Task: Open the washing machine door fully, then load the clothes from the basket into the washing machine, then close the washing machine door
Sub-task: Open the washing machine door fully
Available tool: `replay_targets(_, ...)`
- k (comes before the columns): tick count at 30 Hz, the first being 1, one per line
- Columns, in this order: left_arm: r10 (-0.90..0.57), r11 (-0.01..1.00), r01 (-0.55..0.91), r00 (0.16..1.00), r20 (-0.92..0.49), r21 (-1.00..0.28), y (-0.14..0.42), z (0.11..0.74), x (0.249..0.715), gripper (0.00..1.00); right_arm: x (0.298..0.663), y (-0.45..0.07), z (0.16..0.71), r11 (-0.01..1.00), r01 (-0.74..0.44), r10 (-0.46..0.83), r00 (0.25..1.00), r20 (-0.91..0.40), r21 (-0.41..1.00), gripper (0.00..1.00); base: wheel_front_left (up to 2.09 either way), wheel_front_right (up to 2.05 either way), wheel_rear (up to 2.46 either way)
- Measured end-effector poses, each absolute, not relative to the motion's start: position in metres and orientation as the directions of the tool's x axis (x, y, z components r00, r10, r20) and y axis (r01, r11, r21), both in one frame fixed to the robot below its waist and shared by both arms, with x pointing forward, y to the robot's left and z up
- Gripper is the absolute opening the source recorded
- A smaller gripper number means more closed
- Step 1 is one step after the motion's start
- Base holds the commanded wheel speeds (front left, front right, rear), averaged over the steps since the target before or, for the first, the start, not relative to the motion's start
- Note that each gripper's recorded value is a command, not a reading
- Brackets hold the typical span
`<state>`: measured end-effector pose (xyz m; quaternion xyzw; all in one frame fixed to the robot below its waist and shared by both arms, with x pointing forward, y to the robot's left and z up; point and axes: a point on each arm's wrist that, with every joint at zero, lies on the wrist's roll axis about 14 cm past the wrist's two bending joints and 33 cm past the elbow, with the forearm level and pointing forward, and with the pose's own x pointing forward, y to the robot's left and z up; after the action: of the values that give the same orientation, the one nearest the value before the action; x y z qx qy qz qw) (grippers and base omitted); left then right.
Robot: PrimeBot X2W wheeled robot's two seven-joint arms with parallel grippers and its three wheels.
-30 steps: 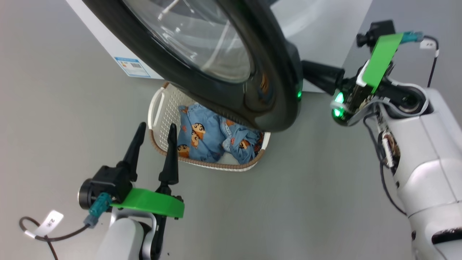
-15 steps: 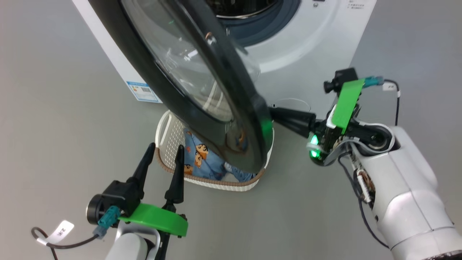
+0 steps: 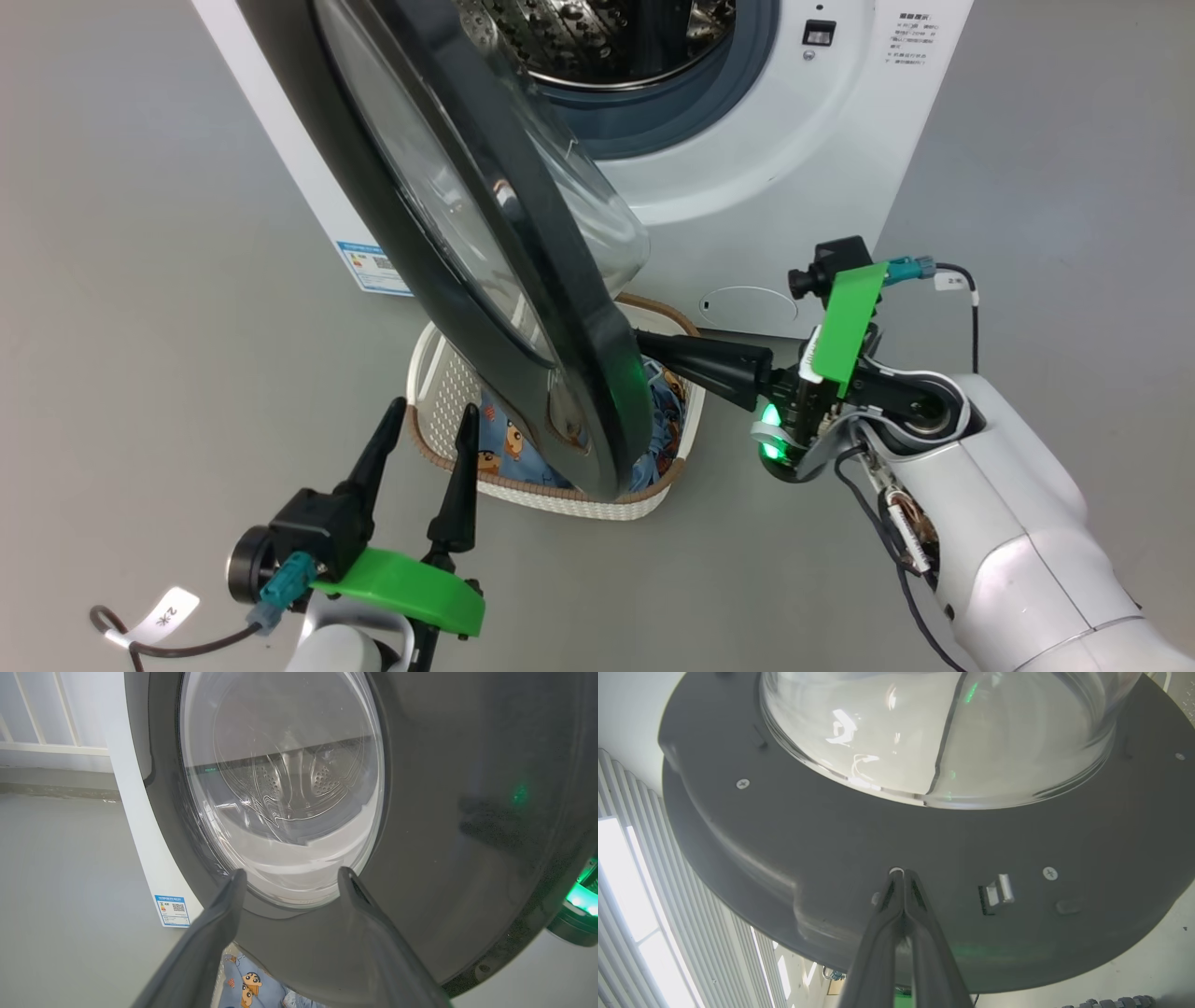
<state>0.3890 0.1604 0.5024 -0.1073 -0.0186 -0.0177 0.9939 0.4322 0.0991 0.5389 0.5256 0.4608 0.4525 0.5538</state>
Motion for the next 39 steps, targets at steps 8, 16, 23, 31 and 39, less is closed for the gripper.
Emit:
replay_targets(8, -0.035, 0.976, 0.044, 0.998, 0.044, -0.214, 0.160, 0.503, 0.389, 1.00, 0.427, 0.107, 0.544, 0.012, -0.011, 0.987, 0.162, -0.010, 1.000, 0.00, 0.00, 0.00, 0.00)
replay_targets(16, -0.043, 0.975, 0.052, 0.998, 0.045, -0.217, 0.157, 0.503, 0.390, 1.00, 0.434, 0.101, 0.546, -0.001, -0.001, 0.977, 0.214, 0.001, 1.000, 0.00, 0.00, 0.00, 0.00)
replay_targets(23, -0.054, 0.973, 0.063, 0.997, 0.045, -0.220, 0.153, 0.503, 0.393, 1.00, 0.448, 0.077, 0.552, -0.047, 0.004, 0.948, 0.317, 0.044, 0.999, 0.00, 0.00, 0.00, 0.00)
replay_targets(31, -0.061, 0.973, 0.071, 0.997, 0.052, -0.218, 0.151, 0.504, 0.398, 1.00, 0.458, 0.025, 0.549, -0.046, -0.031, 0.891, 0.451, 0.055, 0.998, 0.00, 0.00, 0.00, 0.00)
replay_targets(39, -0.079, 0.971, 0.085, 0.996, 0.037, -0.224, 0.143, 0.498, 0.397, 1.00, 0.444, -0.023, 0.545, -0.034, -0.067, 0.822, 0.565, 0.066, 0.997, 1.00, 0.00, 0.00, 0.00)
